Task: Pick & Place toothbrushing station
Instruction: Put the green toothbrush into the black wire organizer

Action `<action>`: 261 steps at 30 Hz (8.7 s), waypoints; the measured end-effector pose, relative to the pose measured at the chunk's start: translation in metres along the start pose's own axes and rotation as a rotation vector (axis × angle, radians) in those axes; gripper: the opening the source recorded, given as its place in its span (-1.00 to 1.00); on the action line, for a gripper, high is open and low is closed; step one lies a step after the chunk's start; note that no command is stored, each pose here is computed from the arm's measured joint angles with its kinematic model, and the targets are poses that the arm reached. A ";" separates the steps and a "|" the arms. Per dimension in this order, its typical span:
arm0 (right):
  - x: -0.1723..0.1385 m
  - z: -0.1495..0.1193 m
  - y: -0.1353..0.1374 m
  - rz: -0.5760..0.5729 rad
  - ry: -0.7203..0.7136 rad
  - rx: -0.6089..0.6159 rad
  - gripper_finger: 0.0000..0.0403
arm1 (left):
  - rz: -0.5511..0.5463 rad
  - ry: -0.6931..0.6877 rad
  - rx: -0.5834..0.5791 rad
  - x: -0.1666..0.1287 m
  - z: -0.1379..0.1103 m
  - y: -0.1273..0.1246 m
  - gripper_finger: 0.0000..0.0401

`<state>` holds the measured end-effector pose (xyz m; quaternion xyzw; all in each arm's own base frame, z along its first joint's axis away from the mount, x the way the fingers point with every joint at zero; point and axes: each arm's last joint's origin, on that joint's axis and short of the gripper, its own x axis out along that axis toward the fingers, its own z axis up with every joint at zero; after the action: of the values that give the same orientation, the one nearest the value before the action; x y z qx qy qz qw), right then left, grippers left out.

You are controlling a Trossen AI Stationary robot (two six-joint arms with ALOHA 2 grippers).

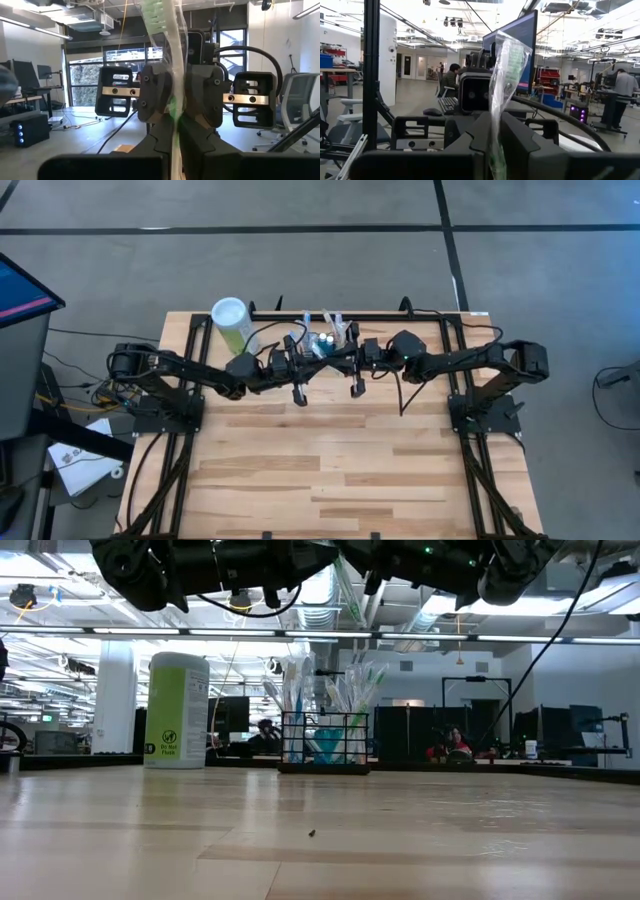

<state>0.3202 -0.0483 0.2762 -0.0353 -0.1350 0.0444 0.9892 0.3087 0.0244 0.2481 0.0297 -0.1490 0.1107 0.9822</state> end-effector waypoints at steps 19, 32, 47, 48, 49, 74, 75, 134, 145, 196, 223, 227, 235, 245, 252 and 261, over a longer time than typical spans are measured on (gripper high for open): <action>-0.003 -0.006 -0.012 -0.038 0.056 0.008 -0.76 | 0.196 0.063 0.068 -0.035 0.013 0.015 -0.98; 0.001 -0.007 0.004 0.012 0.066 0.010 -0.76 | 0.345 0.064 0.097 -0.047 0.014 0.049 -0.98; 0.005 -0.010 0.028 0.089 0.100 -0.020 -0.76 | 0.461 0.045 0.101 -0.047 0.018 0.082 -0.98; 0.005 -0.010 0.029 0.092 0.100 -0.019 -0.76 | 0.467 0.040 0.104 -0.047 0.019 0.084 -0.98; 0.005 -0.011 0.029 0.092 0.103 -0.019 -0.76 | 0.473 0.032 0.106 -0.046 0.021 0.086 -0.98; 0.004 -0.019 0.029 0.097 0.186 -0.008 -0.76 | 0.604 0.083 0.094 -0.047 0.017 0.117 -0.98; 0.004 -0.019 0.029 0.097 0.186 -0.008 -0.76 | 0.604 0.094 0.095 -0.047 0.014 0.118 -0.98; 0.004 -0.020 0.029 0.100 0.199 -0.023 -0.76 | 0.564 0.320 -0.069 -0.046 -0.063 0.120 -0.97; 0.004 -0.020 0.029 0.100 0.197 -0.024 -0.76 | 0.555 0.319 -0.077 -0.046 -0.063 0.120 -0.97; 0.004 -0.020 0.029 0.100 0.201 -0.023 -0.76 | 0.580 0.224 -0.074 -0.044 -0.052 0.122 -0.71; 0.004 -0.019 0.029 0.100 0.194 -0.025 -0.76 | 0.595 0.337 -0.071 -0.018 -0.065 0.136 -0.95; 0.003 -0.021 0.030 0.101 0.215 -0.023 -0.76 | 0.595 0.351 -0.070 -0.013 -0.071 0.138 -0.91; 0.003 -0.022 0.030 0.102 0.221 -0.028 -0.76 | 0.595 0.348 -0.069 -0.012 -0.071 0.138 -0.88; 0.003 -0.022 0.030 0.102 0.221 -0.028 -0.76 | 0.590 0.328 -0.067 -0.012 -0.063 0.138 -0.65; 0.003 -0.022 0.030 0.102 0.220 -0.028 -0.76 | 0.585 0.338 -0.069 -0.012 -0.064 0.138 -0.35; 0.003 -0.022 0.030 0.102 0.221 -0.028 -0.76 | 0.584 0.323 -0.071 -0.012 -0.061 0.138 -0.15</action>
<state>0.3268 -0.0198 0.2534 -0.0605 -0.0240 0.0888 0.9939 0.2840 0.1614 0.1902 -0.0663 0.0026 0.3856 0.9203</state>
